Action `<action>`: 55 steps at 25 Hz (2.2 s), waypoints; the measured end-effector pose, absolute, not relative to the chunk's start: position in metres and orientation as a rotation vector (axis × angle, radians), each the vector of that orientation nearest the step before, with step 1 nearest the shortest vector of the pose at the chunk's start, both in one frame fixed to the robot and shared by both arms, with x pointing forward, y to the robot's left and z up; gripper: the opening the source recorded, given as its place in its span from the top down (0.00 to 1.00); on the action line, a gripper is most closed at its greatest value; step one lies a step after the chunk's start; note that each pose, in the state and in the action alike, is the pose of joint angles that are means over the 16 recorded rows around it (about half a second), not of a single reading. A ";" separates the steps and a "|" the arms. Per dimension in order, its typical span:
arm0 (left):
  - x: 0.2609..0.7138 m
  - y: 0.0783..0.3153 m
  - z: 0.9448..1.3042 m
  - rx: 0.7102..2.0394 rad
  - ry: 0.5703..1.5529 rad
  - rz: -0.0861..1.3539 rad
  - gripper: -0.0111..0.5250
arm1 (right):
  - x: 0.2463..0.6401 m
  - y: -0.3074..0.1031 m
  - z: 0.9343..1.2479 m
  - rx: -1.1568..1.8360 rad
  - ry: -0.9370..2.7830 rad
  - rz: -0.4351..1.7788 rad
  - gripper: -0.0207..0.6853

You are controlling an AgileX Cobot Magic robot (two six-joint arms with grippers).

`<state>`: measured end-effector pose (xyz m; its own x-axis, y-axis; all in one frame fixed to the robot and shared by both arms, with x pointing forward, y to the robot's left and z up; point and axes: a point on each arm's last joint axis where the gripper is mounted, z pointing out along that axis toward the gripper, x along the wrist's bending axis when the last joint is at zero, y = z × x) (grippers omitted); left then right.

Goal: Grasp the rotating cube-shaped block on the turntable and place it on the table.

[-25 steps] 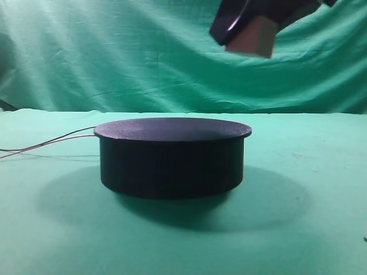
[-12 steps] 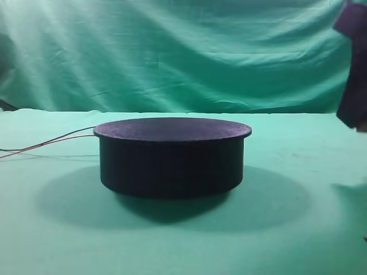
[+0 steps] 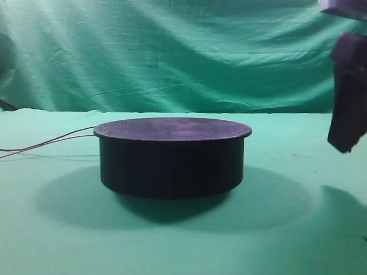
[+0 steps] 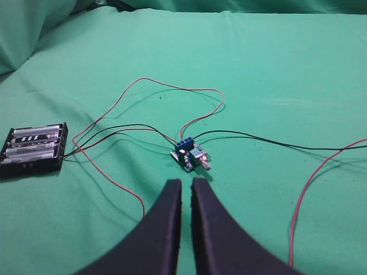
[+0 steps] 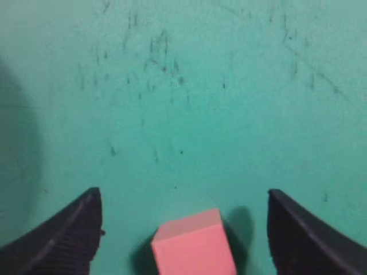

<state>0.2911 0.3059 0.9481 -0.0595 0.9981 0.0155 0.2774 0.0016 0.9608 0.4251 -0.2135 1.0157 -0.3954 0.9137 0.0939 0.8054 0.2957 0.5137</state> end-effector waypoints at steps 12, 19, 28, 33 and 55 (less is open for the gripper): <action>0.291 0.306 0.948 1.390 1.458 1.114 0.98 | 0.345 -0.247 1.060 1.519 2.152 0.986 0.97; 0.291 0.306 0.948 1.390 1.458 1.114 0.98 | 0.325 -0.257 1.058 1.447 2.069 1.055 0.97; 0.291 0.306 0.948 1.390 1.458 1.114 0.98 | 0.321 -0.269 1.048 1.376 1.902 1.085 0.97; 0.291 0.306 0.948 1.390 1.458 1.114 0.98 | 0.313 -0.280 1.027 1.370 1.755 1.096 0.97; 0.291 0.306 0.948 1.390 1.458 1.114 0.98 | 0.292 -0.295 0.948 1.380 1.473 1.102 0.97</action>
<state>0.2911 0.3059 0.9481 -0.0595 0.9981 0.0155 0.2774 0.0016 0.9608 0.2916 -0.2951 0.9479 -0.0662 0.9978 0.0012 0.2826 0.0176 0.9591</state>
